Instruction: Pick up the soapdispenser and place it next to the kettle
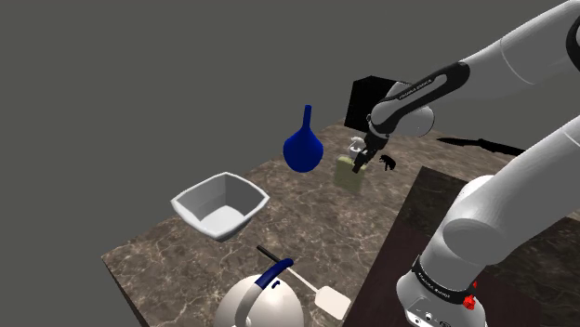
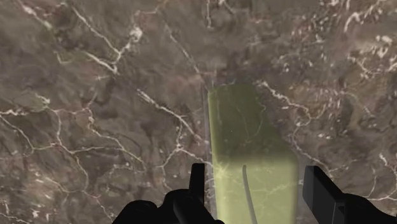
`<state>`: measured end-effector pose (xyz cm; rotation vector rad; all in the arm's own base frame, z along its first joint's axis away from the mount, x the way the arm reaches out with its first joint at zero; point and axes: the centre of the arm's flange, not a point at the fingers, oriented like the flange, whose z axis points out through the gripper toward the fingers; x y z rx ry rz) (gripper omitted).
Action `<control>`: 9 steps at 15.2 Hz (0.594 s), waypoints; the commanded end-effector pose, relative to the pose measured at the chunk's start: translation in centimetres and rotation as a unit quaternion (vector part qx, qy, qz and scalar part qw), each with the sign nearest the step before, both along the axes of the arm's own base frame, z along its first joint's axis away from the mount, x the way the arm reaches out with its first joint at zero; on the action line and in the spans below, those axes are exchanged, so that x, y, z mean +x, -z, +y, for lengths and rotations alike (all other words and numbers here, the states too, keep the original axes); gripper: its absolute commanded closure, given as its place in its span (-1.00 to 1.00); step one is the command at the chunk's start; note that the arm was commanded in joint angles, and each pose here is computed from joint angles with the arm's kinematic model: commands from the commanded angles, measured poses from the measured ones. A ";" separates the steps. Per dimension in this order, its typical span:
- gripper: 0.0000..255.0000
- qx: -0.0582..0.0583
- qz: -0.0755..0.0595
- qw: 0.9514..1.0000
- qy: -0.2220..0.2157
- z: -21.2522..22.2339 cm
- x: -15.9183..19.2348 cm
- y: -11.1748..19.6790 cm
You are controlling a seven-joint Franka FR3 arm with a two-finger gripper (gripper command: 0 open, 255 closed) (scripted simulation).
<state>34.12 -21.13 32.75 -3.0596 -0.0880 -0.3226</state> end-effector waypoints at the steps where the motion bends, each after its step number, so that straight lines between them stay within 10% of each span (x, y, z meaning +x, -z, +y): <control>1: 1.00 0.000 0.001 1.000 0.000 0.0 0.0 0.0; 9: 1.00 0.000 0.000 1.000 0.000 0.0 0.0 -1.5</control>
